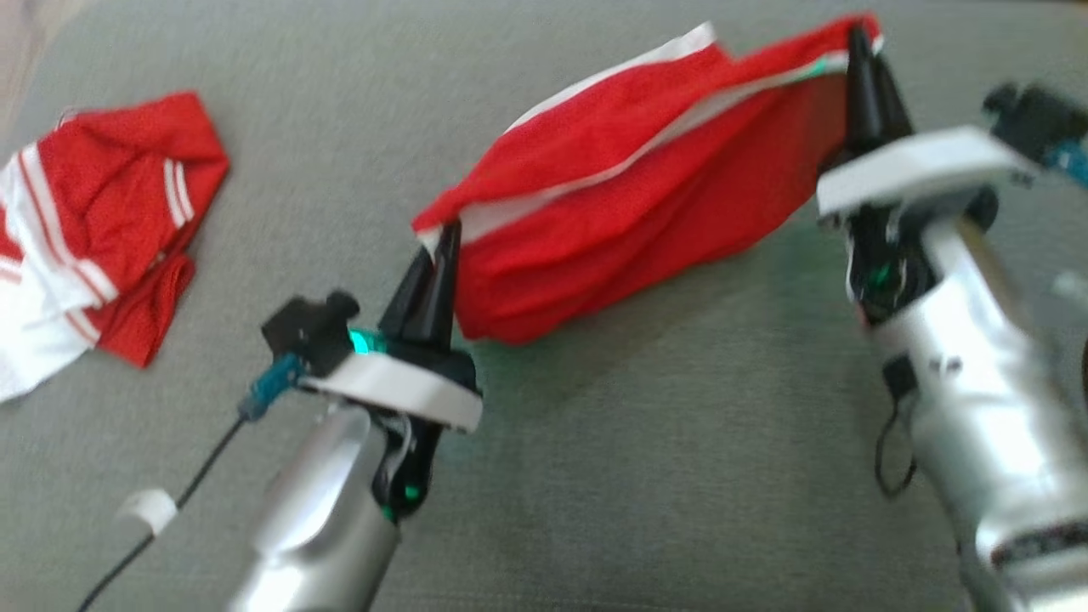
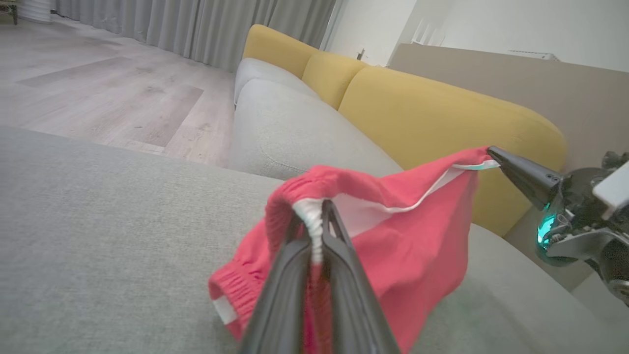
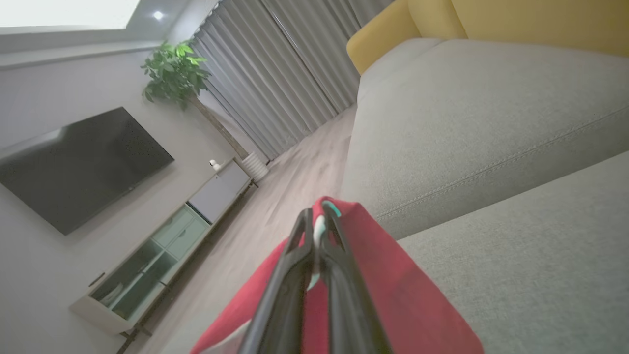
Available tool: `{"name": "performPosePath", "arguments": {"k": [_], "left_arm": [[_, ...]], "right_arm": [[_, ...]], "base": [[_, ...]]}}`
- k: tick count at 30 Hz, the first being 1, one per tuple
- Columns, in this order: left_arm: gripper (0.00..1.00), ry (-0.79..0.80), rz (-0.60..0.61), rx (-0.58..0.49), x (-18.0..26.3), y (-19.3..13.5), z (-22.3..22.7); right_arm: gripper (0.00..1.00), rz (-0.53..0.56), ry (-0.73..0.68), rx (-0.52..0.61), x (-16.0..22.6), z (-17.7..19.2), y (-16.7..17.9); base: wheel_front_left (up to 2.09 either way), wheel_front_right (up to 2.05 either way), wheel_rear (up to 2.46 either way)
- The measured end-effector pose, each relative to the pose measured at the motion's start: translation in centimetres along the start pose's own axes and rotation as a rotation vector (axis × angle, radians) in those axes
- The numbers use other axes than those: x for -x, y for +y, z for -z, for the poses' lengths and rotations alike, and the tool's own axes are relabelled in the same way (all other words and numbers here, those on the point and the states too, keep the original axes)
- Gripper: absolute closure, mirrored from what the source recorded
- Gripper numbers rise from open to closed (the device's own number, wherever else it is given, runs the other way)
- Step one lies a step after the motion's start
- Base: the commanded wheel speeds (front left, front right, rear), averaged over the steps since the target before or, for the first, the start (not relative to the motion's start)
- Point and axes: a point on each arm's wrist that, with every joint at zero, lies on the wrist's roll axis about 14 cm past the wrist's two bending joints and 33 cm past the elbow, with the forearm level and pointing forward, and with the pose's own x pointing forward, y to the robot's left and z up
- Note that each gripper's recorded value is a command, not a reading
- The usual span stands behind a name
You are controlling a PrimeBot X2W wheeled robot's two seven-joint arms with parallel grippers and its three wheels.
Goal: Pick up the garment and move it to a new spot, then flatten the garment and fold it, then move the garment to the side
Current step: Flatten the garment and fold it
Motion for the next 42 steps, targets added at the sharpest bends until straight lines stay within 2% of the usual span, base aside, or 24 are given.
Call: {"name": "performPosePath", "arguments": {"k": [9,10,11,17,22,25,30,37,38,39,42], "left_arm": [[1.0,0.021,-0.116,0.01,-2.1,5.0,0.4],[0.8,0.025,-0.133,0.029,-2.4,5.8,0.6],[0.0,0.031,-0.14,0.031,-2.6,6.1,0.8],[0.0,0.065,-0.192,0.044,-2.5,7.9,2.2],[0.0,0.053,-0.238,0.017,-1.8,9.3,1.9],[0.0,0.059,-0.272,-0.016,-0.5,10.1,2.1],[0.0,0.059,-0.323,-0.05,1.4,10.8,2.2],[0.0,0.065,-0.369,-0.074,3.5,11.3,2.3],[0.0,0.062,-0.377,-0.073,3.7,11.4,2.3],[0.0,0.063,-0.38,-0.078,3.9,11.5,2.2],[0.0,0.059,-0.383,-0.084,4.3,11.4,2.0]], "right_arm": [[1.0,0.018,0.146,0.1,-6.8,4.9,-1.0],[0.69,0.027,0.169,0.123,-7.6,5.8,-1.5],[0.0,0.028,0.182,0.137,-8.0,6.3,-1.7],[0.0,0.021,0.229,0.209,-8.6,8.1,-2.6],[0.0,-0.009,0.206,0.341,-8.6,6.6,-2.9],[0.0,0.019,0.238,0.406,-7.3,7.1,-4.9],[0.0,0.073,0.386,0.485,-3.5,10.9,-8.4],[0.0,0.111,0.458,0.514,-2.0,11.8,-9.6],[0.55,0.119,0.464,0.505,-1.8,11.9,-9.5],[1.0,0.129,0.465,0.49,-1.7,11.8,-9.5],[1.0,0.146,0.46,0.454,-1.4,11.8,-9.3]], "base": [[0.0,0.0,0.0],[0.0,0.0,0.0],[0.0,0.0,0.0],[0.0,0.0,0.0],[0.0,0.0,0.0],[0.0,0.0,0.0],[0.0,0.0,0.0],[0.0,0.0,0.0],[0.0,0.0,0.0],[0.0,0.0,0.0],[0.0,0.0,0.0]]}}
